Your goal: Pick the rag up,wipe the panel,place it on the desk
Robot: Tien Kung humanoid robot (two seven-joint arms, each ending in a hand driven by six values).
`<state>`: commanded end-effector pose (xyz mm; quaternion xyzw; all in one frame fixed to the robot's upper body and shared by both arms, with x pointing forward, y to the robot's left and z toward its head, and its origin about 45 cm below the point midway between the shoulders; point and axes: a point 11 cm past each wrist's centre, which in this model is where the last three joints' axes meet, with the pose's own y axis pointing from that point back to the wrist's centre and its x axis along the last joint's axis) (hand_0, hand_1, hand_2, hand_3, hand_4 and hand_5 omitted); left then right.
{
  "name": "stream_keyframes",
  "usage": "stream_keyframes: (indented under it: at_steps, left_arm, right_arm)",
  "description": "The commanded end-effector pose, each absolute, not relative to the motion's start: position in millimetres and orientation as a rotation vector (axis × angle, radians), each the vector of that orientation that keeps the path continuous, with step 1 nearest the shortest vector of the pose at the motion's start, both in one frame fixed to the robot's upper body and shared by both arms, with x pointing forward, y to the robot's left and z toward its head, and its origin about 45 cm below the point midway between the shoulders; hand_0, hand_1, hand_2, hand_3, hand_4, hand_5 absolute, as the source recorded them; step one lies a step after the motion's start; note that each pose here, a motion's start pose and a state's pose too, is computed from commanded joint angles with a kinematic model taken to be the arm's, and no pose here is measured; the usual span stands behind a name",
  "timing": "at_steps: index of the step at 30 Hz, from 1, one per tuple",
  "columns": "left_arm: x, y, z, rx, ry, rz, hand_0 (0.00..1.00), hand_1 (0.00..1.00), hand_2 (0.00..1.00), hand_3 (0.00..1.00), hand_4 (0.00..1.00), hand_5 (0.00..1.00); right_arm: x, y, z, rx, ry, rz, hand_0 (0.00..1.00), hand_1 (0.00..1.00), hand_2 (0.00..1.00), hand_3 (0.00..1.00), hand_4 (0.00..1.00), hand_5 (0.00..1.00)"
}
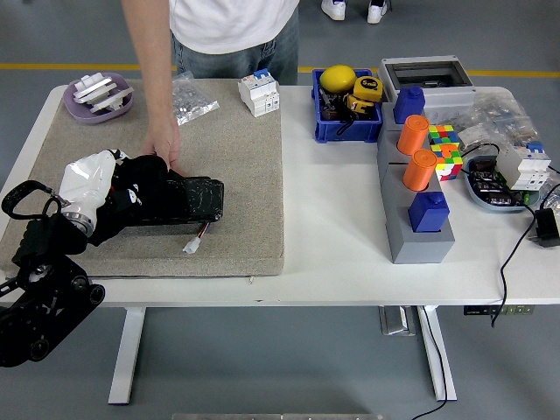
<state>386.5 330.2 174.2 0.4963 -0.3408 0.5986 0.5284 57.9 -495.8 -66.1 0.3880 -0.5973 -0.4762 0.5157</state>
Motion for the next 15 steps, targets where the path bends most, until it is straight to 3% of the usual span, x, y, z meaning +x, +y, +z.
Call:
stream_keyframes:
  at_steps: [15]
  left_arm:
    - [379, 384, 179, 1.268, -0.788, 1.53, 0.186, 0.236, 0.544, 0.538, 0.265, 0.002]
  right_arm:
    - [55, -497, -66, 0.928, -1.437, -1.148, 0.765, 0.702, 0.712, 0.684, 0.998, 0.518]
